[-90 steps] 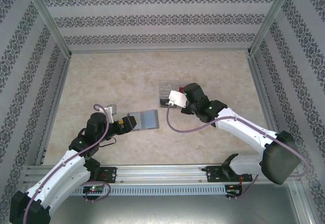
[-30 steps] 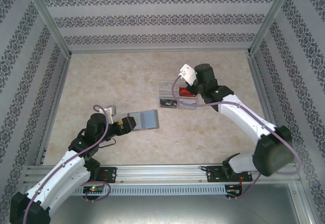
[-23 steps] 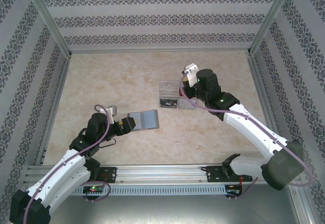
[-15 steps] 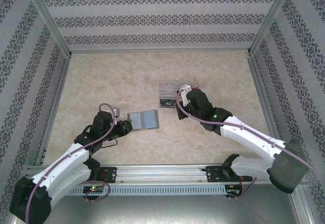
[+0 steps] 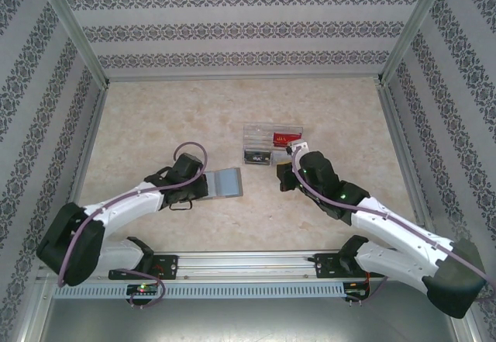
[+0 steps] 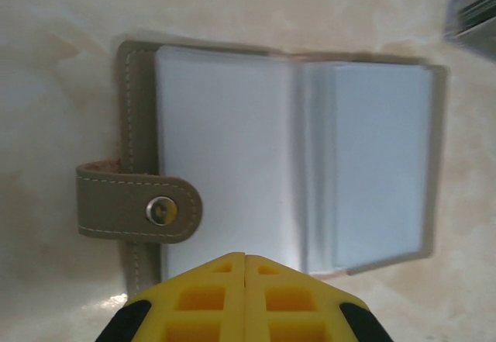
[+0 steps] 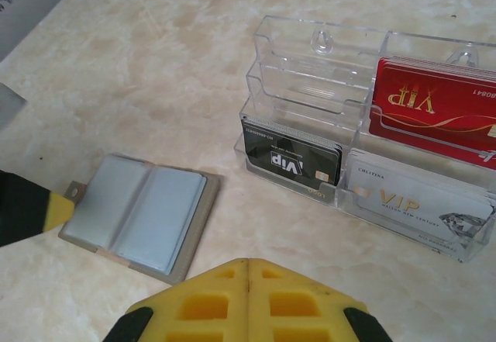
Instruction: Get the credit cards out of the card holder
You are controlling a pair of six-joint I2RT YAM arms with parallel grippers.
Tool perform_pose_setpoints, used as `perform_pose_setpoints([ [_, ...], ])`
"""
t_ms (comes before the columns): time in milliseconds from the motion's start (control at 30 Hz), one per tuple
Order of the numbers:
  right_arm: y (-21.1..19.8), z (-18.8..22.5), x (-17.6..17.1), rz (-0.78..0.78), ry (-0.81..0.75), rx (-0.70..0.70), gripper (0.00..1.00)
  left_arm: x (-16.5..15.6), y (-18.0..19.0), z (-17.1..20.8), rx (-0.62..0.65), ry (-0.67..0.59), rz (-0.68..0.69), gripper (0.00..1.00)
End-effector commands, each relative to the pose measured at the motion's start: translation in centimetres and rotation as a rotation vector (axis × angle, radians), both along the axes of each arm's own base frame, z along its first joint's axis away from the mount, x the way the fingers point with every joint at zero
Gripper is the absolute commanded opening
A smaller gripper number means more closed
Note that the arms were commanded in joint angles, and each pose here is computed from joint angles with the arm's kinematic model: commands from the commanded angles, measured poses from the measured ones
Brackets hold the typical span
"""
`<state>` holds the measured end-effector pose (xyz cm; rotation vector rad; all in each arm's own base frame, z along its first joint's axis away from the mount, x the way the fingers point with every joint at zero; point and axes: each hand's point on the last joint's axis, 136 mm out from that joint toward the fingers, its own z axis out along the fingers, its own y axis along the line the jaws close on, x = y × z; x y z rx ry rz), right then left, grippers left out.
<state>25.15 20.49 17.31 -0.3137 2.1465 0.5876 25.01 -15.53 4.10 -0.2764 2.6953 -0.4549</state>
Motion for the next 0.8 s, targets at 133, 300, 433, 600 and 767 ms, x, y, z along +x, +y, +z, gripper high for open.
perform_pose_setpoints([
  [133, 0.0, 0.7, -0.5, 0.005, -0.024, 0.047, 0.00, -0.7, -1.7, -2.1, 0.030, 0.096, -0.027, 0.02],
  [300, -0.3, 0.8, -0.7, 0.000, -0.035, 0.045, 0.00, -0.4, -3.3, -1.3, -0.047, 0.074, -0.047, 0.01],
  [433, -0.5, 0.8, -0.7, -0.004, -0.040, 0.049, 0.00, -0.2, -3.4, -0.3, -0.055, 0.051, -0.051, 0.02],
  [600, -1.3, 1.2, -0.5, -0.036, -0.066, 0.035, 0.19, 0.3, -2.2, 2.1, 0.010, -0.004, -0.054, 0.17],
  [767, -3.4, 1.7, 0.3, -0.126, -0.121, 0.021, 0.50, 1.9, 0.1, 6.8, 0.136, -0.104, -0.005, 0.85],
])
